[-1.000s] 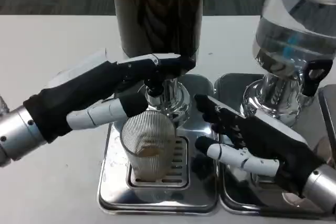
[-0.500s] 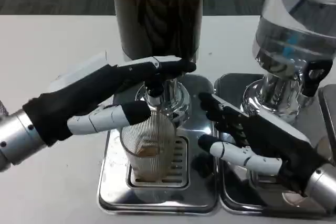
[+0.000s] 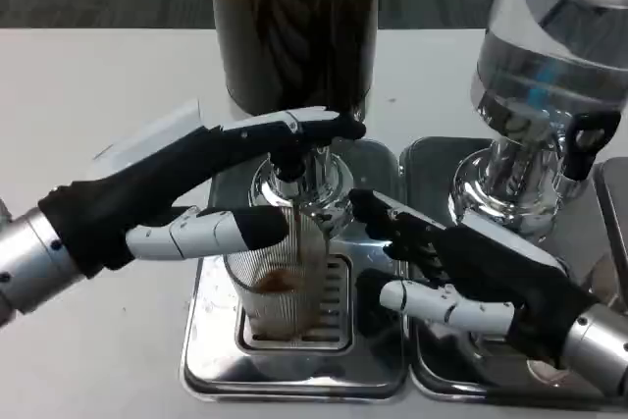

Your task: Grasp the cup under the faucet to collect the drink, then remove the cup.

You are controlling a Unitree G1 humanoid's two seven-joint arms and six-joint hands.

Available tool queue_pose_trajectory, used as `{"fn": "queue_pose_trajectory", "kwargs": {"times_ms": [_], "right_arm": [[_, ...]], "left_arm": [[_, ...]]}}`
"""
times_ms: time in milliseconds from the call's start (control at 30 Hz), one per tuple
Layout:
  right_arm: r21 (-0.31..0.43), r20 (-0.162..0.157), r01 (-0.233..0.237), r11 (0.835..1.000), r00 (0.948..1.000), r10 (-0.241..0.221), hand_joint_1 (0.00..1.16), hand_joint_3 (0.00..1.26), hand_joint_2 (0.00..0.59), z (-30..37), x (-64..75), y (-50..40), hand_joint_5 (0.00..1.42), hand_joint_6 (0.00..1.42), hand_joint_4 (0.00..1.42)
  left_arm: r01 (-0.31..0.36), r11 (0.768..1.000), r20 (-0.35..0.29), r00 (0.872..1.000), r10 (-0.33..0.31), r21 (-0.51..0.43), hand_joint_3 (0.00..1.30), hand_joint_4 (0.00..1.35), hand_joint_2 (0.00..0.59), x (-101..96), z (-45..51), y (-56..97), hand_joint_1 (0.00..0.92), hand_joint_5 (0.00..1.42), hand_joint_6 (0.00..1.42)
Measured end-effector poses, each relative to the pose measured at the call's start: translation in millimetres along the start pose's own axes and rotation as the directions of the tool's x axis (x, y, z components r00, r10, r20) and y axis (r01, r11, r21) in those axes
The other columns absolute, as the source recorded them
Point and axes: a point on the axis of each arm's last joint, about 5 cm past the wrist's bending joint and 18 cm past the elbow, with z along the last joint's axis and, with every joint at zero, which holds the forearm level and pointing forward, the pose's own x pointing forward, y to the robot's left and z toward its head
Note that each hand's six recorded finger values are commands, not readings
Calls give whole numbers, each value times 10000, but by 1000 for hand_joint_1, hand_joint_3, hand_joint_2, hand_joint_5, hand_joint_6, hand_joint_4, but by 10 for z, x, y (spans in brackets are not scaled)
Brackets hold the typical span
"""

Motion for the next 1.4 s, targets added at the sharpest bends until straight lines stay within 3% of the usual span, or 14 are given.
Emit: {"fn": "queue_pose_trajectory", "kwargs": {"times_ms": [400,633,1400], "right_arm": [[-366,260,-173,9992,9995,183,472,0,184,5,52,-32,0,0,0],[-584,440,-483,9971,9977,509,570,0,174,9,125,-39,0,0,0],[-683,445,-1050,9921,9931,1082,593,0,169,1,268,-85,0,0,0]], "left_arm": [[-77,10000,-10,10000,77,-1,214,104,65,-2,-1,-5,0,114,40],[-122,9999,-13,9999,122,-4,214,104,68,-3,-1,-6,0,109,40],[-232,9997,-65,9997,233,75,214,115,78,-20,17,-29,0,108,40]]}}
